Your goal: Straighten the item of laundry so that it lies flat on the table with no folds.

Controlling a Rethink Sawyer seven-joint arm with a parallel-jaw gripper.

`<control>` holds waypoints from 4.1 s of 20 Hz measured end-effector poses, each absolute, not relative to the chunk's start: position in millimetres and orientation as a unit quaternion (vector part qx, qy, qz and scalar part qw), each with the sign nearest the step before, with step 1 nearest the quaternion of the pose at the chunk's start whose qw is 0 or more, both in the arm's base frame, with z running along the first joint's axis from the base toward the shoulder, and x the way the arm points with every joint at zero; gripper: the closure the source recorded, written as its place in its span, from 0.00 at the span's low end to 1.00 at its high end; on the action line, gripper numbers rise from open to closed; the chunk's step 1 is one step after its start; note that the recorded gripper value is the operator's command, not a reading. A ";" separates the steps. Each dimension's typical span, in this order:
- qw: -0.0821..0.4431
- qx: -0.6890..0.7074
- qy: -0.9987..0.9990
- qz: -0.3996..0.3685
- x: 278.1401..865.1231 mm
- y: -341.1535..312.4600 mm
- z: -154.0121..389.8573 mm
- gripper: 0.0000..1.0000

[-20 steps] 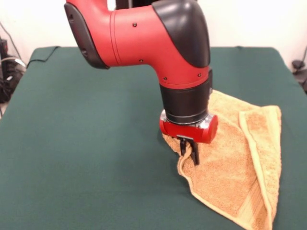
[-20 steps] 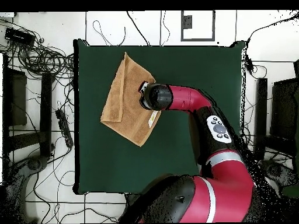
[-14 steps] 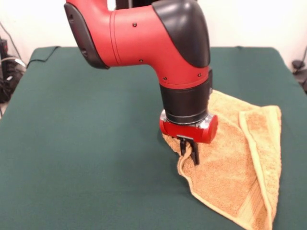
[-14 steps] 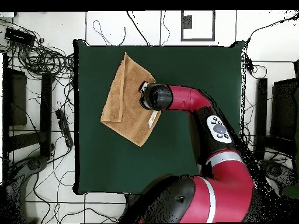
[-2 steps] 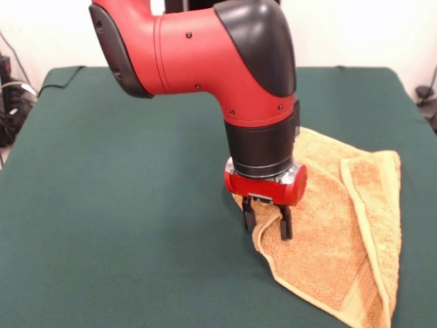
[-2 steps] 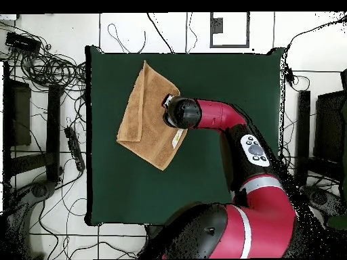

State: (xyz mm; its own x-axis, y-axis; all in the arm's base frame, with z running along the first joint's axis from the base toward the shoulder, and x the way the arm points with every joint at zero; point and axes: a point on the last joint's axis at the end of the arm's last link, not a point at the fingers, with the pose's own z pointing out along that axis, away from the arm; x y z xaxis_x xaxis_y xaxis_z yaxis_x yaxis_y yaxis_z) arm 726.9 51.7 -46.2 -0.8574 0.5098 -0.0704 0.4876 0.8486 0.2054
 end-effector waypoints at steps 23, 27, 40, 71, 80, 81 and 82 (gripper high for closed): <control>0.055 0.268 0.958 0.090 713.4 36.6 -42.5 0.00; 0.052 0.272 0.957 0.089 709.4 29.4 -39.8 0.00; 0.049 0.272 0.957 0.087 706.1 29.4 -41.2 1.00; 0.048 0.280 0.955 0.086 704.2 17.0 -42.5 0.00; 0.042 0.282 0.954 0.086 698.1 13.4 -41.5 0.00; 0.041 0.282 0.955 0.086 696.8 13.4 -40.8 0.00; 0.041 0.282 0.955 0.086 695.5 13.3 -40.0 0.00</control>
State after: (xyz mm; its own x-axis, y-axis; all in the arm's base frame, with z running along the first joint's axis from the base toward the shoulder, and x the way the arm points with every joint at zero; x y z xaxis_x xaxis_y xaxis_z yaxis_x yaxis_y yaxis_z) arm 695.5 13.3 -40.0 -0.8376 0.5455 -0.0291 0.5316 0.8262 0.1863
